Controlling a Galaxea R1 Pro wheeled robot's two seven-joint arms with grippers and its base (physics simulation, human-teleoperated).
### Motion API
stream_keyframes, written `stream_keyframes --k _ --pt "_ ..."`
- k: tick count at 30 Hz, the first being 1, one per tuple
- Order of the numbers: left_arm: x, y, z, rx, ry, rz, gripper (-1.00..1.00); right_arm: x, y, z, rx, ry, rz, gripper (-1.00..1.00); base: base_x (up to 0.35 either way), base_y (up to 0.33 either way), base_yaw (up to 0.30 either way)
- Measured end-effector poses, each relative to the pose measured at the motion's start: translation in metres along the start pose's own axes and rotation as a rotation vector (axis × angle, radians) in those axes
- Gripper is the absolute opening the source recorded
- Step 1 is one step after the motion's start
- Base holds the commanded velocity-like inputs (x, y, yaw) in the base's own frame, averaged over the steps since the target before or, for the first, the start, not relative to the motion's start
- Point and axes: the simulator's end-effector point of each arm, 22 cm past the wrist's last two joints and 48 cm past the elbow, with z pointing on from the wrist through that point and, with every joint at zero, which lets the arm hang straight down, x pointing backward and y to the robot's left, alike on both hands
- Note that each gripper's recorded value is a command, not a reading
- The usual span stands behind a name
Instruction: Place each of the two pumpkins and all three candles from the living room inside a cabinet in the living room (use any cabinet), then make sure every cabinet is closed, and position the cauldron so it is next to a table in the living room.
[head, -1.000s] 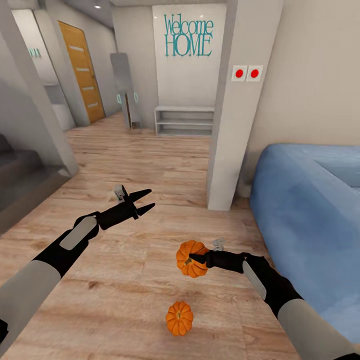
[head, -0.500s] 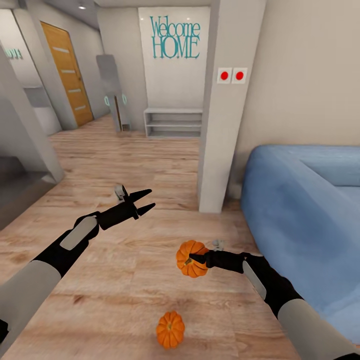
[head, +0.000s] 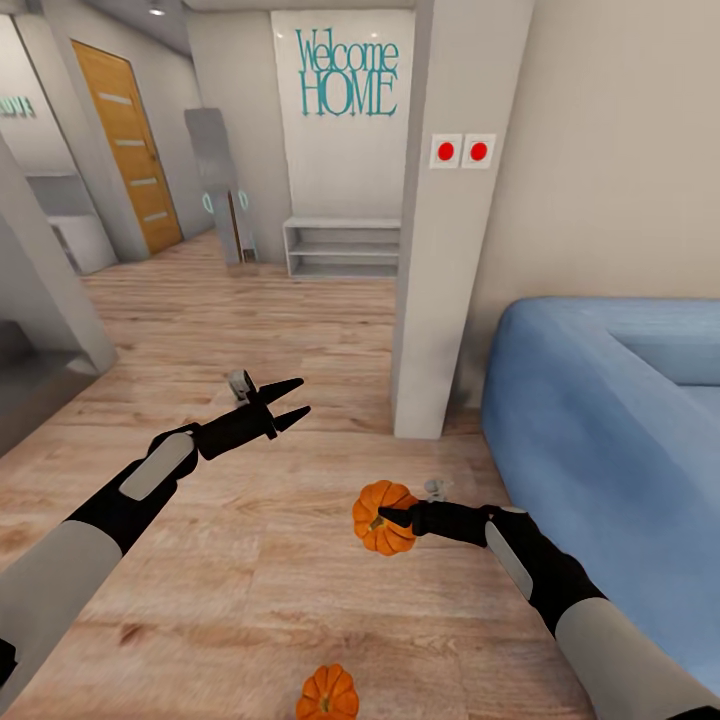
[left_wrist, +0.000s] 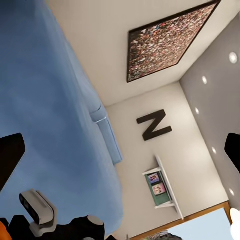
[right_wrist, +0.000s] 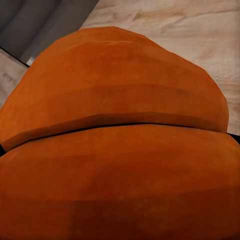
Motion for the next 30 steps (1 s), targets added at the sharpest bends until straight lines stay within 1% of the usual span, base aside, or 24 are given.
stream_keyframes --k 19,20,23,24,27,30 --pt "0.0 0.0 0.0 0.001 0.0 -0.001 1.0 0.0 -0.001 0.0 0.001 -0.001 0.001 -1.0 0.001 0.0 0.0" --pt "-0.002 -0.005 0.0 0.01 0.005 0.003 1.0 -0.004 0.003 0.002 -0.009 -0.009 -0.005 -1.0 0.0 0.0 0.0" --pt "-0.015 -0.019 -0.003 0.032 -0.013 0.021 1.0 -0.007 0.008 0.003 -0.024 -0.014 -0.016 -1.0 0.0 0.0 0.0" --pt "-0.015 -0.015 -0.007 0.021 -0.016 0.02 1.0 -0.008 0.009 0.004 -0.027 -0.016 -0.015 -1.0 0.0 0.0 0.0" --pt "-0.008 0.006 -0.018 -0.034 -0.003 0.012 1.0 -0.019 0.027 0.01 -0.073 -0.042 -0.006 -1.0 0.0 0.0 0.0" --pt "-0.003 0.026 -0.031 -0.082 0.003 0.007 1.0 -0.026 0.04 0.015 -0.101 -0.059 -0.01 -1.0 0.0 0.0 0.0"
